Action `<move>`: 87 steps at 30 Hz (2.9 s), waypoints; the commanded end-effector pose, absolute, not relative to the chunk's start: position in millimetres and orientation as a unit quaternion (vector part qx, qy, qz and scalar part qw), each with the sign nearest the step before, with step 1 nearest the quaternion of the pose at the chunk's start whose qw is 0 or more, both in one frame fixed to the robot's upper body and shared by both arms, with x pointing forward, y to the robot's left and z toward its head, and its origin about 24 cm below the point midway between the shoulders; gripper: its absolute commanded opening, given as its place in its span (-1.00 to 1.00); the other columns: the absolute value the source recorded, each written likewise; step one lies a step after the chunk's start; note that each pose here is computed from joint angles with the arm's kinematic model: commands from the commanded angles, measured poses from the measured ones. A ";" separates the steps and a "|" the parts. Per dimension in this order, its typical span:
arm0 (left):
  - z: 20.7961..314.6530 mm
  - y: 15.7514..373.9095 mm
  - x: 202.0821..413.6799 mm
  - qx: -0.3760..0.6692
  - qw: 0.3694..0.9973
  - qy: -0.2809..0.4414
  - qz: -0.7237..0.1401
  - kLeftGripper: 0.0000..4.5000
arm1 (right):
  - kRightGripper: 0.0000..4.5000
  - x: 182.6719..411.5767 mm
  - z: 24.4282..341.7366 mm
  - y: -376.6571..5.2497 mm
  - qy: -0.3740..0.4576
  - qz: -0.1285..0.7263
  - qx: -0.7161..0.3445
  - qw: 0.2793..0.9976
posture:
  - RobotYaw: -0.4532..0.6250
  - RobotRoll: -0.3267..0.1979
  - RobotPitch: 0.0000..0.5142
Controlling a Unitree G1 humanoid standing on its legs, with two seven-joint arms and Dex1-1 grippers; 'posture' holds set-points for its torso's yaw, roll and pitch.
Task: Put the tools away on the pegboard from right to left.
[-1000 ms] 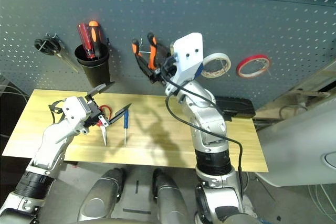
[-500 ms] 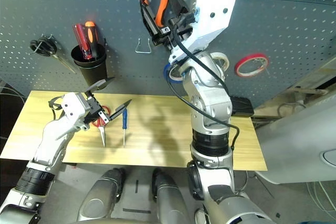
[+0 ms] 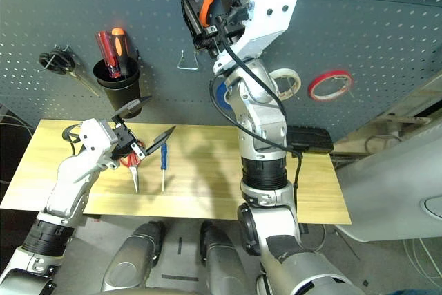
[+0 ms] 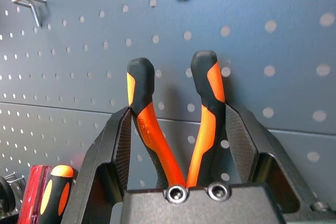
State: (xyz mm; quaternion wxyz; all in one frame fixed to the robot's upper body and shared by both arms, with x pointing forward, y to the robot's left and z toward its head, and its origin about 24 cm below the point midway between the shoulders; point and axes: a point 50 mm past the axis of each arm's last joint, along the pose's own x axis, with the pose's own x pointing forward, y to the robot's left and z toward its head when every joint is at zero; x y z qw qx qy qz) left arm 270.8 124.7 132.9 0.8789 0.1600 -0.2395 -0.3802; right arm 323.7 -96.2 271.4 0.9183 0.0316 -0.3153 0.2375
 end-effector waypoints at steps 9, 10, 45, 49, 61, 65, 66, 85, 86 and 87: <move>133.3 126.2 264.6 0.152 0.884 -0.231 -0.376 1.00 | 0.33 323.2 263.2 -80.7 -0.320 0.262 0.040 0.910 | 0.28 0.25 -0.09; 133.2 126.5 264.5 0.152 0.885 -0.230 -0.376 1.00 | 0.33 323.2 262.2 -81.3 -0.318 0.260 0.037 0.911 | 0.28 0.25 -0.08; 121.4 125.4 266.4 0.169 0.879 -0.182 -0.407 1.00 | 0.98 307.1 217.8 -101.7 -0.251 0.225 0.006 0.941 | 0.27 0.25 -0.05; 115.0 126.0 265.2 0.174 0.879 -0.157 -0.416 1.00 | 0.98 284.9 191.1 -115.2 -0.190 0.220 -0.002 0.957 | 0.25 0.25 -0.05; 63.8 126.9 272.3 0.192 0.888 0.007 -0.418 1.00 | 0.98 267.7 91.0 -147.8 0.168 0.151 0.112 0.968 | 0.19 0.25 -0.06; 39.3 126.4 278.6 0.207 0.887 0.084 -0.404 1.00 | 0.98 268.8 71.6 -155.9 0.231 0.144 0.110 0.956 | 0.19 0.25 -0.04; 35.1 125.6 281.3 0.207 0.890 0.093 -0.397 1.00 | 0.98 269.7 69.1 -157.6 0.238 0.141 0.113 0.954 | 0.19 0.25 -0.04; -12.2 104.9 322.0 0.170 0.907 0.278 -0.267 1.00 | 0.98 271.2 52.8 -135.1 0.287 0.205 0.089 0.932 | 0.10 0.25 0.04; -14.7 104.2 321.7 0.176 0.904 0.286 -0.263 1.00 | 0.98 271.5 53.6 -133.7 0.286 0.206 0.089 0.932 | 0.09 0.25 0.04; -16.3 103.5 321.5 0.180 0.903 0.291 -0.261 1.00 | 0.98 271.7 54.1 -132.9 0.285 0.207 0.090 0.932 | 0.09 0.25 0.04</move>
